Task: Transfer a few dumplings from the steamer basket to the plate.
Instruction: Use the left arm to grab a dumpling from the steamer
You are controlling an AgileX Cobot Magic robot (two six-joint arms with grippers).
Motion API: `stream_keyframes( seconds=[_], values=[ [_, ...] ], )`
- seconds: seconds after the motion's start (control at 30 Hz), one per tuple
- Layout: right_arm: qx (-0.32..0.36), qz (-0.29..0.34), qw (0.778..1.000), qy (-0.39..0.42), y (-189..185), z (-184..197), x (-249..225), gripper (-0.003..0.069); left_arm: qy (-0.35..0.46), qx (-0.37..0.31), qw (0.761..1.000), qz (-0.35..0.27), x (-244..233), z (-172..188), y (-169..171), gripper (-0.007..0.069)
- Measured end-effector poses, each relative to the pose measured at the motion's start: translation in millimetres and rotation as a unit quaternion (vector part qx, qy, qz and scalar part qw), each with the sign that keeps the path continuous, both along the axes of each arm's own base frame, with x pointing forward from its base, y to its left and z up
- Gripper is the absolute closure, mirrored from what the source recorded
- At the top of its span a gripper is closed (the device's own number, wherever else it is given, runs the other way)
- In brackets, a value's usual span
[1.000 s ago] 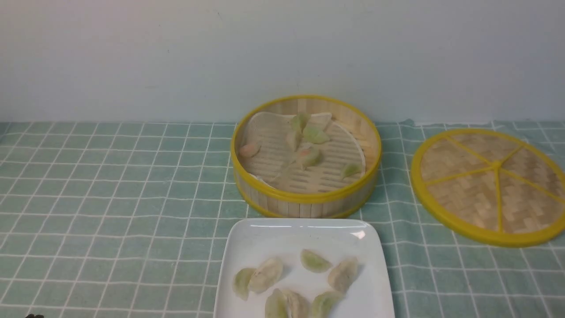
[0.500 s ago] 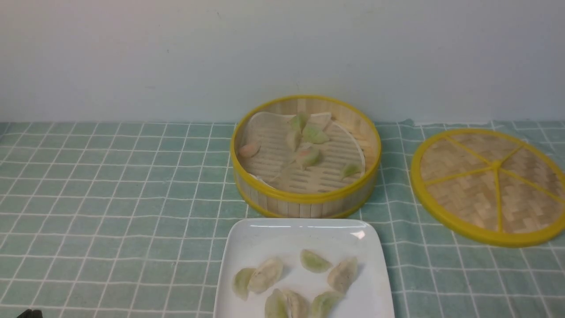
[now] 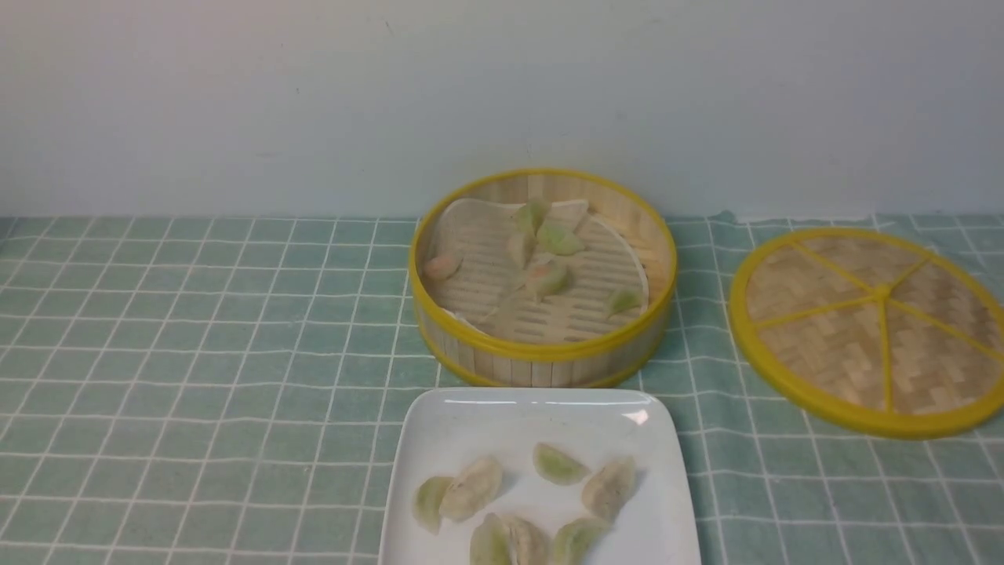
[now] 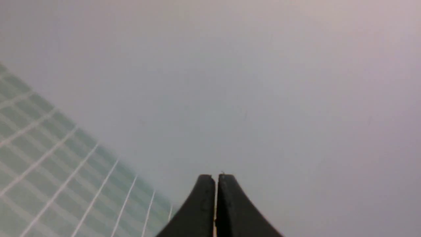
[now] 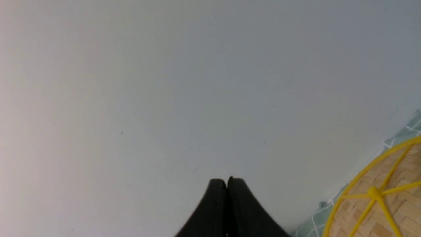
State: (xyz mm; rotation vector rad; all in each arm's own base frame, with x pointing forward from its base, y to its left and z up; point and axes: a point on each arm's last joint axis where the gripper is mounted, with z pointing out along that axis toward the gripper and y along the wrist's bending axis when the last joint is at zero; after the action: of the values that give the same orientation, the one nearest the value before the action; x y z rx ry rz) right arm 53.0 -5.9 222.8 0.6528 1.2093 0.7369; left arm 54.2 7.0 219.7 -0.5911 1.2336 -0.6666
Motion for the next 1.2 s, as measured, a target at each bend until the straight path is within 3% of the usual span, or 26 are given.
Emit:
stream_keyframes(
  seconds=[0.1,0.2,0.37,0.47,0.53,0.57,0.63,0.8,0.93,1.07,1.2],
  values=[
    [-0.038,0.027,0.999,-0.002,6.2,34.9,-7.6,0.0673,-0.038,0.007,0.999,-0.001,-6.5,28.3,-0.7,0.0631],
    [-0.126,0.047,0.990,0.034,12.7,78.6,-13.7,0.0673,-0.020,0.068,0.997,-0.028,-7.1,67.2,-8.7,0.0631],
    [-0.300,0.123,0.925,0.199,23.6,136.5,8.6,0.0673,0.178,0.209,0.954,-0.117,33.2,110.7,-25.3,0.0631],
    [-0.368,0.197,0.862,0.286,30.0,151.3,31.1,0.0673,0.313,0.289,0.884,-0.192,73.7,120.5,-34.4,0.0631],
    [-0.390,0.247,0.823,0.330,33.9,156.2,48.2,0.0673,0.383,0.336,0.823,-0.252,105.2,119.5,-40.2,0.0631],
    [-0.389,0.252,0.820,0.336,34.4,155.5,51.7,0.0673,0.388,0.339,0.818,-0.257,108.2,118.7,-40.6,0.0631],
    [-0.388,0.284,0.801,0.356,37.8,153.5,66.9,0.0673,0.431,0.361,0.764,-0.316,149.3,104.9,-47.4,0.0631],
    [-0.386,0.307,0.792,0.359,40.9,150.5,74.5,0.0673,0.432,0.406,0.713,-0.374,193.2,92.8,-63.8,0.0631],
    [-0.387,0.310,0.793,0.355,41.7,151.4,74.7,0.0673,0.388,0.473,0.667,-0.425,225.5,92.1,-99.0,0.0631],
    [-0.386,0.310,0.793,0.354,41.8,151.5,74.8,0.0673,0.367,0.491,0.660,-0.434,247.3,93.6,-116.3,0.0631],
    [-0.385,0.309,0.795,0.353,41.7,151.7,75.0,0.0673,0.350,0.498,0.667,-0.429,282.2,97.4,-128.6,0.0631]
  ],
)
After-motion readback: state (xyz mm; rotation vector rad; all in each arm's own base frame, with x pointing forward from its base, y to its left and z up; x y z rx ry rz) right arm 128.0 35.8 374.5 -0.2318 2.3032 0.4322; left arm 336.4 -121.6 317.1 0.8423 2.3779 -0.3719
